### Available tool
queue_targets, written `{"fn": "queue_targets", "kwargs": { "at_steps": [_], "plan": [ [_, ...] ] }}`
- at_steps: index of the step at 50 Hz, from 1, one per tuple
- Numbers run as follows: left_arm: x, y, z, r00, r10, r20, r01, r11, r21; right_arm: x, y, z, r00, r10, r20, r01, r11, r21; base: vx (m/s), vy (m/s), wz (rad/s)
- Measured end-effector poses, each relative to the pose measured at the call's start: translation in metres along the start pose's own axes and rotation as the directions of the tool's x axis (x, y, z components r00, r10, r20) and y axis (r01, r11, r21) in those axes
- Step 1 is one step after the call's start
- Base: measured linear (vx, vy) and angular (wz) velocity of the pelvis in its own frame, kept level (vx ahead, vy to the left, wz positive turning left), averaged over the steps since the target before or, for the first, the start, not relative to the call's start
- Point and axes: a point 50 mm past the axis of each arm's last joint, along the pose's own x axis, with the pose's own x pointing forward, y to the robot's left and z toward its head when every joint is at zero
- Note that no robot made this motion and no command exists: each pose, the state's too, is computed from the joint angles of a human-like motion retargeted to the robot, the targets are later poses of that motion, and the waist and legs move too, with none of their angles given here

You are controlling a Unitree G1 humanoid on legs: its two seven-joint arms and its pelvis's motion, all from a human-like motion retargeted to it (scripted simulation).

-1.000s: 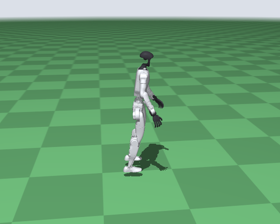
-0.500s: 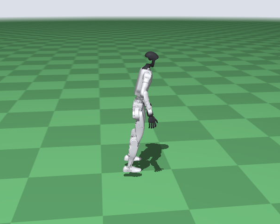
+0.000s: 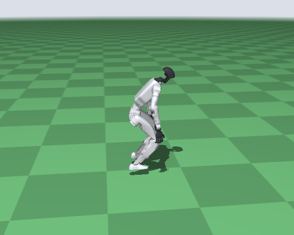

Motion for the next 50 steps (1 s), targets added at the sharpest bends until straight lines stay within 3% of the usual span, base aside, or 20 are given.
{"fn": "queue_targets", "kwargs": {
  "at_steps": [3,5,8,11,15,20,25,30,35,37,42,45,50],
  "plan": [
    [-0.016,0.011,-0.023,0.995,0.059,0.078,-0.061,0.998,0.026,-0.029,-0.017,0.033,0.966,0.089,0.244,-0.054,0.988,-0.146,0.30,0.11,-0.32],
    [-0.032,0.018,-0.050,0.994,0.074,0.080,-0.076,0.997,0.027,-0.053,-0.024,0.028,0.943,0.153,0.295,-0.101,0.978,-0.183,0.51,0.16,0.09],
    [-0.059,0.023,-0.104,1.000,0.019,-0.011,-0.018,0.995,0.094,-0.074,-0.023,-0.028,0.965,0.186,0.184,-0.164,0.978,-0.130,0.64,0.01,0.15],
    [-0.086,0.020,-0.159,0.982,-0.075,-0.175,0.106,0.979,0.176,-0.085,-0.005,-0.101,0.963,0.264,-0.051,-0.267,0.962,-0.055,0.55,-0.14,0.56],
    [-0.121,0.013,-0.210,0.889,-0.055,-0.455,0.108,0.990,0.091,-0.093,0.010,-0.166,0.852,0.373,-0.368,-0.391,0.920,0.028,0.29,0.11,0.21],
    [-0.140,0.028,-0.241,0.749,0.044,-0.661,-0.043,0.999,0.017,-0.063,0.001,-0.165,0.852,0.215,-0.478,-0.201,0.976,0.080,-0.12,-0.07,-0.82],
    [-0.145,0.048,-0.255,0.692,0.080,-0.717,0.026,0.990,0.136,-0.043,0.011,-0.144,0.871,0.186,-0.454,-0.147,0.982,0.120,-0.02,-0.17,-0.10],
    [-0.144,0.066,-0.253,0.735,0.087,-0.673,0.047,0.983,0.179,-0.057,0.037,-0.161,0.839,0.269,-0.473,-0.231,0.963,0.137,0.22,0.16,0.84],
    [-0.104,0.091,-0.196,0.915,0.146,-0.376,-0.120,0.989,0.091,-0.048,0.043,-0.137,0.906,0.248,-0.342,-0.209,0.967,0.147,0.02,-0.01,0.16],
    [-0.084,0.100,-0.169,0.929,0.203,-0.308,-0.210,0.978,0.009,-0.034,0.037,-0.113,0.935,0.194,-0.296,-0.159,0.977,0.139,-0.28,-0.04,0.01],
    [-0.052,0.090,-0.142,0.874,0.291,-0.390,-0.354,0.930,-0.098,-0.012,0.037,-0.066,0.972,0.024,-0.234,0.002,0.994,0.108,-0.22,-0.33,-0.30],
    [-0.048,0.057,-0.135,0.894,0.262,-0.363,-0.299,0.953,-0.050,-0.020,0.045,-0.079,0.973,-0.027,-0.230,0.056,0.991,0.120,0.06,0.34,0.76],
    [-0.059,0.037,-0.132,0.974,0.118,-0.194,-0.106,0.992,0.072,-0.046,0.064,-0.131,0.947,0.018,-0.319,0.023,0.992,0.126,0.13,0.12,-0.34]
  ]
}}
